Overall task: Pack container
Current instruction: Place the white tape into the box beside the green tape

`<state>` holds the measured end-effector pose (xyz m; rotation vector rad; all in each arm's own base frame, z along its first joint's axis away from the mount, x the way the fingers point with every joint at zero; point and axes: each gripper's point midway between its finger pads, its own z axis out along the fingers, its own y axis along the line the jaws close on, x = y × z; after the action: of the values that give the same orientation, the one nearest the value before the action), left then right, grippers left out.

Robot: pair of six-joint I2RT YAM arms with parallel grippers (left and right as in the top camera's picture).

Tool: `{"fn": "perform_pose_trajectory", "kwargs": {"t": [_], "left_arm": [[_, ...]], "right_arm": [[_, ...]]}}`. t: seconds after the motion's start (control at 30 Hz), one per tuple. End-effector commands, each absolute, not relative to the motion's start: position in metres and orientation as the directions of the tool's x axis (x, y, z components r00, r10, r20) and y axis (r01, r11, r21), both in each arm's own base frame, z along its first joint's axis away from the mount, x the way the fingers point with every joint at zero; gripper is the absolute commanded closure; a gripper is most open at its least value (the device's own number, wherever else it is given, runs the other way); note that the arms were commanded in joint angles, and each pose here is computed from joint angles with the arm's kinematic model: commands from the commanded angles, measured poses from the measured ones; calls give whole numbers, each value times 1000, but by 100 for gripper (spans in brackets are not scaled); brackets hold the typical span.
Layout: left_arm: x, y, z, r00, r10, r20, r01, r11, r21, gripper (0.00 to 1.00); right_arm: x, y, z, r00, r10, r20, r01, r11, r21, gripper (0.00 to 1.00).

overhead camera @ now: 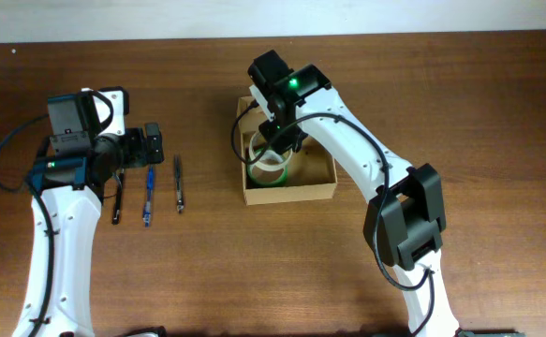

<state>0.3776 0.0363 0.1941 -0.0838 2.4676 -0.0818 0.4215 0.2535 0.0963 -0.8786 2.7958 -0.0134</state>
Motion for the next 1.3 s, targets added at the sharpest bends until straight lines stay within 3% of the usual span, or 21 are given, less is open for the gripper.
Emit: {"fn": "perform_pose_trajectory", "kwargs": {"t": [0.0, 0.27, 0.5, 0.6, 0.7, 0.83, 1.07, 1.17, 1.27], "left_arm": [[381, 35, 200, -772, -66, -632, -21, 997, -80, 1], [381, 35, 200, -772, -66, -632, -21, 997, -80, 1], [381, 36, 200, -772, -66, -632, -20, 997, -80, 1], [381, 35, 200, -772, -66, -632, -21, 997, -80, 1], [381, 35, 200, -772, -66, -632, -21, 997, -80, 1], [381, 36, 200, -772, -66, -632, -20, 997, -80, 1], [381, 36, 200, -772, -66, -632, -20, 997, -80, 1], [381, 35, 200, -772, -66, -632, -21, 997, -80, 1], [381, 35, 200, -772, -66, -632, -21, 997, -80, 1]], "right_arm": [[419, 259, 83, -808, -561, -179, -565, 825, -33, 96], [418, 262, 66, -808, -565, -165, -570, 822, -26, 95], [416, 260, 66, -809, -566, -157, -570, 821, -26, 61], [410, 257, 81, -809, -569, -144, -572, 820, -26, 55], [412, 253, 120, -804, -561, -196, -564, 825, -47, 52], [416, 241, 206, -770, -520, -371, -534, 842, -74, 46], [397, 158, 340, -715, -309, -627, -334, 939, -81, 46], [383, 109, 373, -695, -199, -691, -219, 974, -60, 46], [365, 59, 375, -693, -89, -716, -88, 995, -38, 46]]}}
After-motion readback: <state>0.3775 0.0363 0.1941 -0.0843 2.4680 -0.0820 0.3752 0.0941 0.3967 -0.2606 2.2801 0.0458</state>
